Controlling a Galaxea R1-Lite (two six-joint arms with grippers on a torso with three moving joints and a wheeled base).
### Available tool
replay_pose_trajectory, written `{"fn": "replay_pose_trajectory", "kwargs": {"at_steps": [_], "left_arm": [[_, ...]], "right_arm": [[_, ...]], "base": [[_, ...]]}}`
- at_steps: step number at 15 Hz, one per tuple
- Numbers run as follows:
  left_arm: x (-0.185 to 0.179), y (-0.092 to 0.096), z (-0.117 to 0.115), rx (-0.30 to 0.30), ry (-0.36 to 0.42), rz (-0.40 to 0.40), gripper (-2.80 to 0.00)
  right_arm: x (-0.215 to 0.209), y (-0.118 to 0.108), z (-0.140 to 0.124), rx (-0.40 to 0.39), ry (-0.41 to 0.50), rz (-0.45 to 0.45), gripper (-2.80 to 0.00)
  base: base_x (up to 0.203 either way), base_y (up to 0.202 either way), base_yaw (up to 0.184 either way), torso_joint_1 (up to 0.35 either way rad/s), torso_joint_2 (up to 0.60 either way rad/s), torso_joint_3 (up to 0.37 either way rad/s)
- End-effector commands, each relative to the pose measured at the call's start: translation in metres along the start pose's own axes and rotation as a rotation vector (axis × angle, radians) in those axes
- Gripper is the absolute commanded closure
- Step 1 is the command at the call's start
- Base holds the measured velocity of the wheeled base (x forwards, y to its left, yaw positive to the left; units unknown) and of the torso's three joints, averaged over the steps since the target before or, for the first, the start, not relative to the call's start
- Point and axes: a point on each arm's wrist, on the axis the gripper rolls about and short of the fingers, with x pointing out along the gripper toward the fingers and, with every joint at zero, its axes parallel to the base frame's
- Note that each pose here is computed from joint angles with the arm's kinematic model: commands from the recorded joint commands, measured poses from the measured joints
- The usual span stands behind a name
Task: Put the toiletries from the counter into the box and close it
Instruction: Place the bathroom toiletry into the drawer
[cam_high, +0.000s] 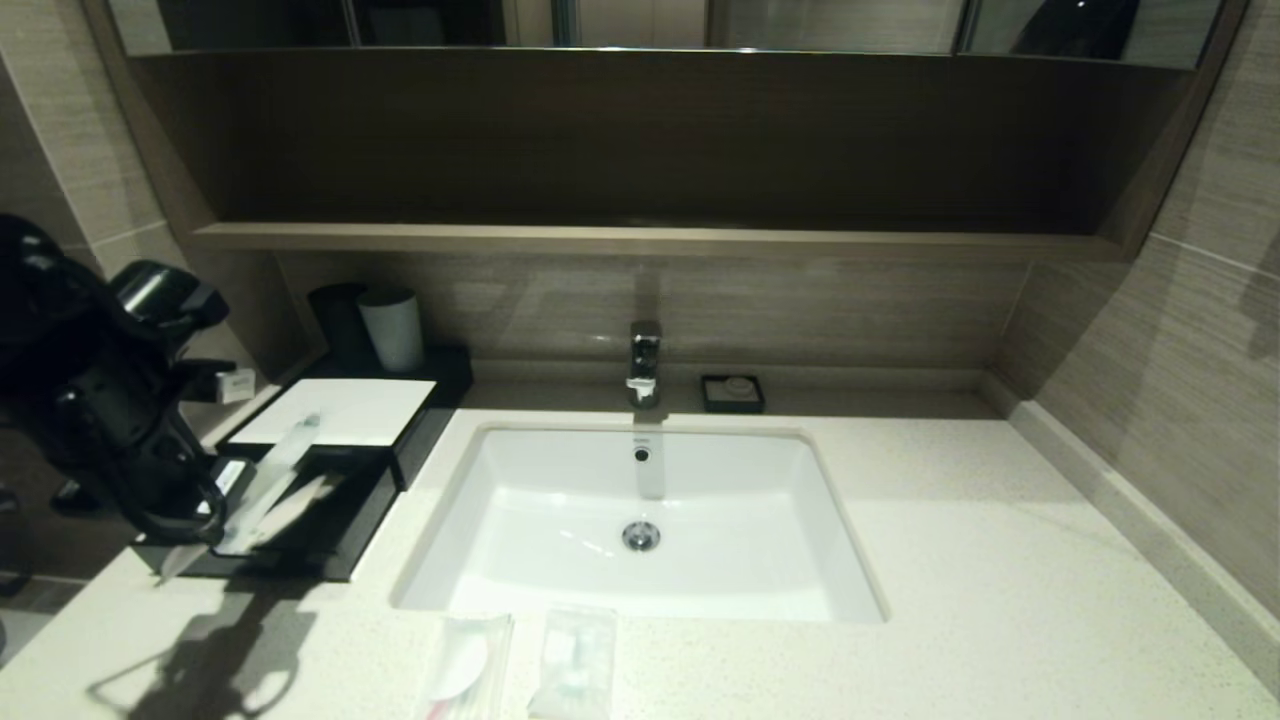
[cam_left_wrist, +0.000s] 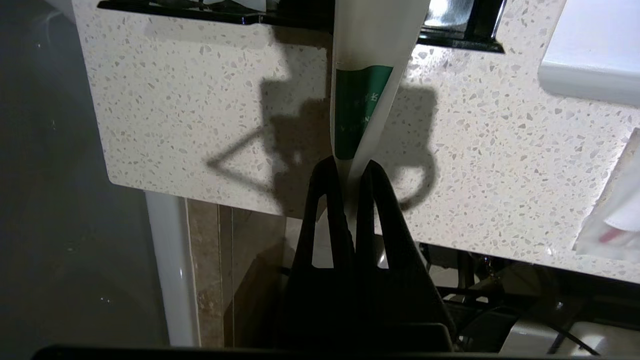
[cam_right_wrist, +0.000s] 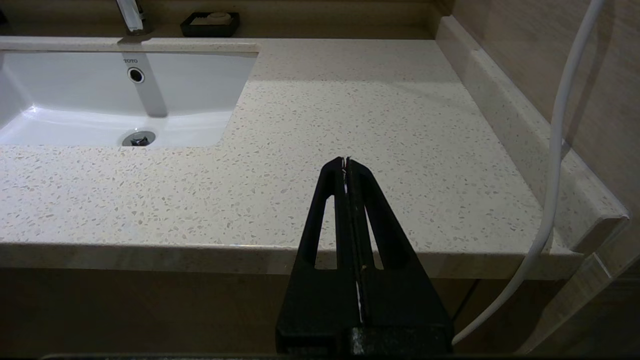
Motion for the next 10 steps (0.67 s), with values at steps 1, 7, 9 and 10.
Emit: {"fn": "replay_pose_trajectory", "kwargs": {"at_steps": [1, 7, 9, 10], "left_arm": [[0.005, 0.000, -0.001, 0.009, 0.056, 0.003, 0.00], [0.006, 0.032, -0.011, -0.085, 0.125, 0.061, 0.00], [0.007, 0.039, -0.014, -0.063, 0.144, 0.059, 0.00], [0.008, 0.039, -0.014, -0.057, 0.150, 0.058, 0.00]], "right_arm": [[0.000, 0.000, 0.000, 0.000, 0.000, 0.000, 0.00], [0.000, 0.000, 0.000, -0.001, 0.000, 0.000, 0.00], [0.000, 0.000, 0.000, 0.000, 0.000, 0.000, 0.00], [0.000, 0.000, 0.000, 0.000, 0.001, 0.000, 0.00]], "base": [[0.000, 0.000, 0.000, 0.000, 0.00, 0.000], [0.000, 0.000, 0.000, 0.000, 0.00, 0.000], [0.000, 0.000, 0.000, 0.000, 0.00, 0.000], [0.000, 0.000, 0.000, 0.000, 0.00, 0.000]]}}
